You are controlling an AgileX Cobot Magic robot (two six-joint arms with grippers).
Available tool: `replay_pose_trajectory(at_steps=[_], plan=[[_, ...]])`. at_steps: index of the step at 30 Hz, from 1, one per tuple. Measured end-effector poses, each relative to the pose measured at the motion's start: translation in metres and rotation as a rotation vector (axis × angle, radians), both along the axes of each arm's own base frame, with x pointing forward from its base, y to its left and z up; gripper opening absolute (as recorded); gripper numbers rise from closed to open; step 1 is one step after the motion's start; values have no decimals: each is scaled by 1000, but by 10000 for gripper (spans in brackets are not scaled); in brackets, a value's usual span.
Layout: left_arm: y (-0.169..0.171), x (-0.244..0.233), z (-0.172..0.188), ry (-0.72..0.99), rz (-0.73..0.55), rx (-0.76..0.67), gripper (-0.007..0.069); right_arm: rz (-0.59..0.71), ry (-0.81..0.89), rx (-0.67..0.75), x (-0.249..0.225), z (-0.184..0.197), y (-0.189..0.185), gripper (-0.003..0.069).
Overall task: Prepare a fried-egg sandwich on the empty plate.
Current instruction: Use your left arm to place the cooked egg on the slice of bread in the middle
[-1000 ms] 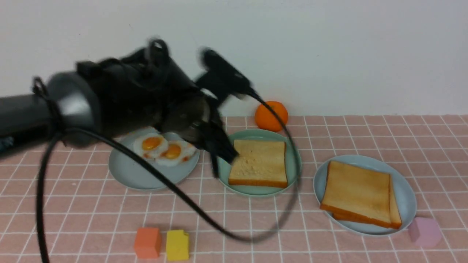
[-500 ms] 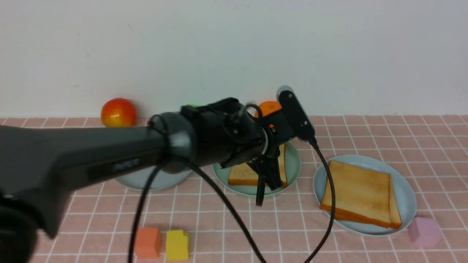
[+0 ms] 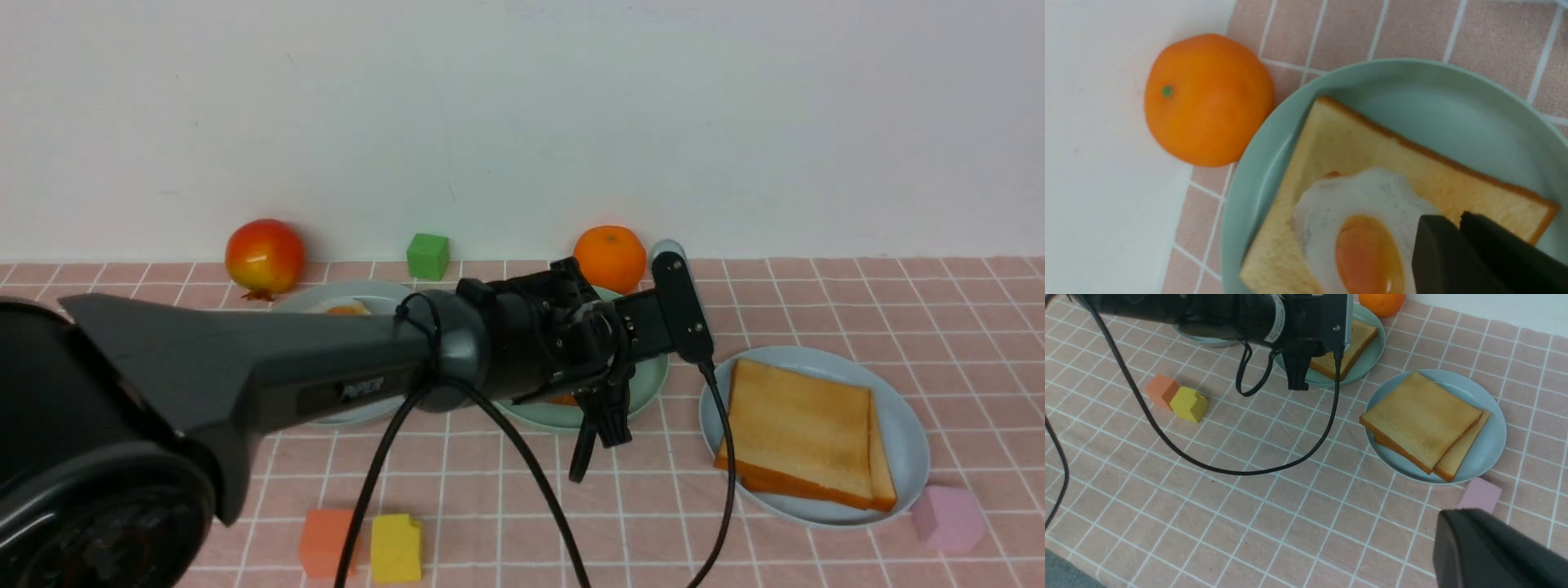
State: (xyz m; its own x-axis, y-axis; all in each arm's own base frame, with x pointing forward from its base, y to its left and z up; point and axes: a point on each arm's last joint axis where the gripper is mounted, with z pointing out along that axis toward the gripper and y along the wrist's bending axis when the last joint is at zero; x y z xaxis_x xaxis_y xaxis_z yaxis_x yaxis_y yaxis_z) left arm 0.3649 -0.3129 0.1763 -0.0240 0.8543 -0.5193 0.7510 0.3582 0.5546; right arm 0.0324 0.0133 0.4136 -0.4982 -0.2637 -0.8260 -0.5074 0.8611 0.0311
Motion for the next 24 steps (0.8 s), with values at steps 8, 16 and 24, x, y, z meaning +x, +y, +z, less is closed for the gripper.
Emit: replay_pose_trajectory(at_steps=[8,16,24], plan=[[0,0,-1,11,15,-8,64,4,3,4,0,0,0,7],[5,0,-2,68,119,-42,186,20,-9,-5,-2,0,0,8],[0,-13,10,99,174,-59,314,30,-16,-16,-2,0,0,10]])
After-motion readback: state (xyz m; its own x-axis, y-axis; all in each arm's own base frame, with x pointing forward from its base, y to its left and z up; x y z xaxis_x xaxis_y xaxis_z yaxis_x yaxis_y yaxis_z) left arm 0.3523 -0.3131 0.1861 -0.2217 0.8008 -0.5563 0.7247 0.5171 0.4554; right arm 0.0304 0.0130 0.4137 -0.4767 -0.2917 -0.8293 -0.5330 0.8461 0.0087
